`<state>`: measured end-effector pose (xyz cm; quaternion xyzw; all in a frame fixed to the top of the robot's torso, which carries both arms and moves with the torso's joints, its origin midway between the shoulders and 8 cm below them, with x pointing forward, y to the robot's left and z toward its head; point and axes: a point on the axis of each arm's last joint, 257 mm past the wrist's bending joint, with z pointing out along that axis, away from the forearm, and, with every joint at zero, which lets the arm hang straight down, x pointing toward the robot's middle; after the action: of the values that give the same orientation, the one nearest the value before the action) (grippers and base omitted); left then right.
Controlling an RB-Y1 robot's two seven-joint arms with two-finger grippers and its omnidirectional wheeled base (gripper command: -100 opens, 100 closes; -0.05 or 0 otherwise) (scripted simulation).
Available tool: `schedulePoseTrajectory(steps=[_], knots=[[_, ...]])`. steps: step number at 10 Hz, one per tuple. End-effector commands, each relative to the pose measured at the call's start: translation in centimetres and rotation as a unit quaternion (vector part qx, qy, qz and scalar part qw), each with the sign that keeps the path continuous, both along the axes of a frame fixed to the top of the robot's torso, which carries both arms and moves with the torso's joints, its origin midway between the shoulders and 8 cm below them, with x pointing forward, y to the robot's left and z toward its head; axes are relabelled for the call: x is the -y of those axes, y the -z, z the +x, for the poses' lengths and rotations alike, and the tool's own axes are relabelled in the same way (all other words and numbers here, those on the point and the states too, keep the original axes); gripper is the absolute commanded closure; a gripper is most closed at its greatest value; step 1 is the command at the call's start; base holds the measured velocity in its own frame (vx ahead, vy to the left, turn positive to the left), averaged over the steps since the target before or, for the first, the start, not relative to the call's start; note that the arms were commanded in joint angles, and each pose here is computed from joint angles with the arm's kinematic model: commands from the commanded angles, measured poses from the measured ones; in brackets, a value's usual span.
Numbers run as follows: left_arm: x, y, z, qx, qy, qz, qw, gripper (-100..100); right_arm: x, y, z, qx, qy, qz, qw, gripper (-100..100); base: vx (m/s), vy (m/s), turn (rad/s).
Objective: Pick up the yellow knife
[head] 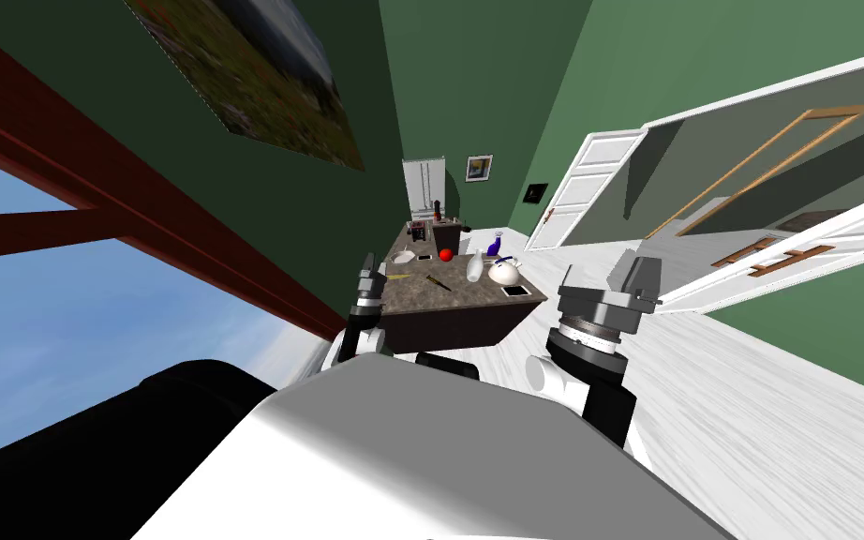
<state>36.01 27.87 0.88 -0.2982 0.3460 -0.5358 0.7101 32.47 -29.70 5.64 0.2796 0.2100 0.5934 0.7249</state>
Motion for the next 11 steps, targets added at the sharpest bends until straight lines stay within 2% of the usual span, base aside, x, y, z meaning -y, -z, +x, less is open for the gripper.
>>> schedulePoseTrajectory(steps=[1, 2, 3, 7, 8, 9, 11], knots=[[0.1, 1.2, 1.6, -0.021, 0.007, 0.002, 0.9998, -100, 0.0, 0.0, 0.0, 0.000, 0.000, 0.000, 1.0000, 0, -0.011, 0.009, -0.136], [0.1, 1.2, 1.6, -0.021, 0.007, 0.002, 0.9998, -100, 0.0, 0.0, 0.0, 0.000, 0.000, 0.000, 1.0000, 0, -0.013, 0.018, -0.086], [0.1, 1.8, 2.4, -0.031, 0.010, 0.003, 0.9995, -100, 0.0, 0.0, 0.0, 0.000, 0.000, 0.000, 1.0000, 0, -0.009, 0.016, -0.068], [0.0, 5.0, 7.1, -0.087, 0.022, 0.005, 0.9959, -100, 0.0, 0.0, 0.0, 0.000, 0.000, 0.000, 1.0000, 0, -0.011, 0.019, -0.122], [0.0, 5.1, 7.2, -0.091, 0.022, 0.004, 0.9957, -100, 0.0, 0.0, 0.0, 0.000, 0.000, 0.000, 1.0000, 0, -0.008, 0.014, -0.072], [-0.1, 6.2, 8.7, -0.110, 0.024, 0.005, 0.9936, -100, 0.0, 0.0, 0.0, 0.000, 0.000, 0.000, 1.0000, 0, -0.007, 0.010, -0.117], [-0.2, 7.3, 10.3, -0.132, 0.026, 0.005, 0.9909, -100, 0.0, 0.0, 0.0, 0.000, 0.000, 0.000, 1.0000, 0, -0.009, 0.014, -0.120]])
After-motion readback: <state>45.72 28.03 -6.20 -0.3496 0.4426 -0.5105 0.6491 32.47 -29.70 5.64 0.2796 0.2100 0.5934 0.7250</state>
